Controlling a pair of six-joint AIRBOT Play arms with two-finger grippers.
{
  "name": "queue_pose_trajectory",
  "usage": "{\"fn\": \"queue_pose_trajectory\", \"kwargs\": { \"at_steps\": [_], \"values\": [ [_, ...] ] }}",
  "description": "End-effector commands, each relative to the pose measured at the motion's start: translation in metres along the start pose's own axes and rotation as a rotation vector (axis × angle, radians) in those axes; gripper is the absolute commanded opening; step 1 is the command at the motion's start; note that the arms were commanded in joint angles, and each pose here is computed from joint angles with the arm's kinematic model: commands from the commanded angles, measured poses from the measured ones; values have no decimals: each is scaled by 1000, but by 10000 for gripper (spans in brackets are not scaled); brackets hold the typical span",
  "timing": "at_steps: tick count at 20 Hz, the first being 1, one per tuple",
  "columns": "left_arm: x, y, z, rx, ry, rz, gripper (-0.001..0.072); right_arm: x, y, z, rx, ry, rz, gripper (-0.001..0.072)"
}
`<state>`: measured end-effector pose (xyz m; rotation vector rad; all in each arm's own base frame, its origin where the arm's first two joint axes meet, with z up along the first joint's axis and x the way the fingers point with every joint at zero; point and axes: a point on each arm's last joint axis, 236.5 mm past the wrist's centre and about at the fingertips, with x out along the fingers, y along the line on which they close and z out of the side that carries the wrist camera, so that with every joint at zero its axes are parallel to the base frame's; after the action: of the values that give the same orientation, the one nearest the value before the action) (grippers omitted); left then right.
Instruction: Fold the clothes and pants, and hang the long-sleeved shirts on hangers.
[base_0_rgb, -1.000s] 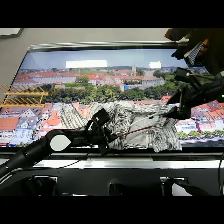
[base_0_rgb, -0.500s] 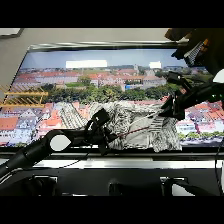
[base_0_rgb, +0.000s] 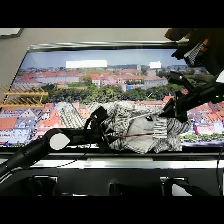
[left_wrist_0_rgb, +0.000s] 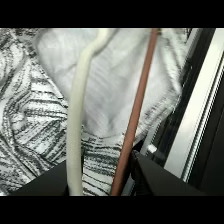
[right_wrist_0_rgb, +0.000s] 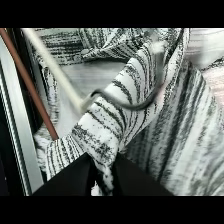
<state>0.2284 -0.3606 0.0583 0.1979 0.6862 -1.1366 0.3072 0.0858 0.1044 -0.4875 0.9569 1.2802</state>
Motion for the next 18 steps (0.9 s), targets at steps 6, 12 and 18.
{"fn": "queue_pose_trajectory", "kwargs": {
  "at_steps": [6, 12, 18],
  "values": [
    [-15, 44, 8, -319, -51, 85, 609, -24, 8, 2, -22, 38, -124, 36],
    [-79, 103, 8, -649, -126, 186, 605, -32, 5, 6, -13, 34, -186, 35],
    [-66, 76, -36, -742, -16, 143, 604, -33, -1, 6, 31, 28, -215, 35]
  ]
}}
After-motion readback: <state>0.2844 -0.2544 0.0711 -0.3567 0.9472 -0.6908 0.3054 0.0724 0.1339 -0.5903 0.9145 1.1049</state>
